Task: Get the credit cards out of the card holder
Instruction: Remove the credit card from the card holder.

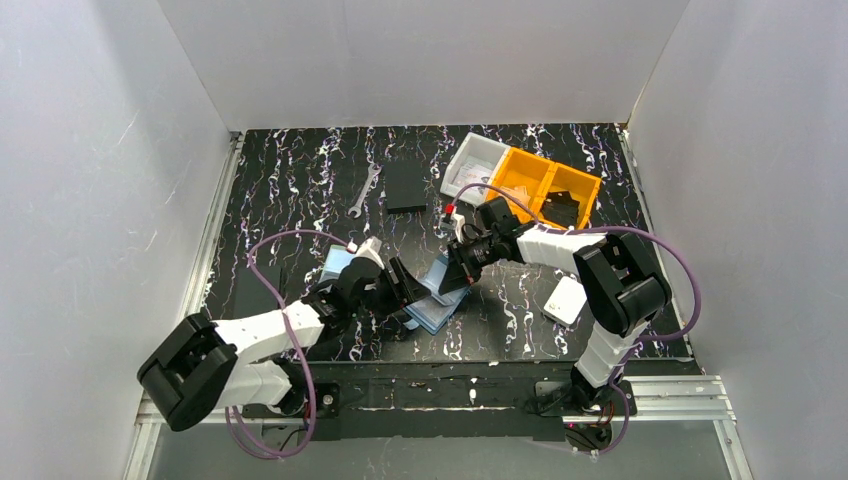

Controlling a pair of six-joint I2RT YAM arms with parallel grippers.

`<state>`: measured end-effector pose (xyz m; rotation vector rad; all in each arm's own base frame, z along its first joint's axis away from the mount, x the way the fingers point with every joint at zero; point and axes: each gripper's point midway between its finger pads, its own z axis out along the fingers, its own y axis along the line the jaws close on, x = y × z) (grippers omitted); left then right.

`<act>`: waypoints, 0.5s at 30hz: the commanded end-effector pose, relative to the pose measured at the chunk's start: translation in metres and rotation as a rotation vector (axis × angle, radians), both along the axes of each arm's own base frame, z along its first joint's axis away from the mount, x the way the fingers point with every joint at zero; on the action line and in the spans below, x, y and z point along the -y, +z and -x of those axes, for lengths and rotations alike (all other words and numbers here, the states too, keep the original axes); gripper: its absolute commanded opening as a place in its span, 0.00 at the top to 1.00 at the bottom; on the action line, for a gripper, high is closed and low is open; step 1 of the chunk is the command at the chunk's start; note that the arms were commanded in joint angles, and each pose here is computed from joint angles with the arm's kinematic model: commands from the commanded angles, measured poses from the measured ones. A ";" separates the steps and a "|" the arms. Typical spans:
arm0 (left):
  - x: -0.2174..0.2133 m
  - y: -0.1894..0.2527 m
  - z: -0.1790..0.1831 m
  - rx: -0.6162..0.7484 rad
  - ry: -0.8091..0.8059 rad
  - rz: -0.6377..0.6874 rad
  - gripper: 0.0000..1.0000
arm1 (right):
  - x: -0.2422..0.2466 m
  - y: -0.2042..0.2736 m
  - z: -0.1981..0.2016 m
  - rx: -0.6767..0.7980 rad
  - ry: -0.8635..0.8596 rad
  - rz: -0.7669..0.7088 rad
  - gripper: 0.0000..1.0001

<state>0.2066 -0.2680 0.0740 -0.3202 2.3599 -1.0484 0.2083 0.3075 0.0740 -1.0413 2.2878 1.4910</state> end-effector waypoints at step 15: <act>0.032 -0.018 -0.031 -0.265 0.181 0.113 1.00 | 0.013 0.016 -0.004 0.173 0.063 0.016 0.66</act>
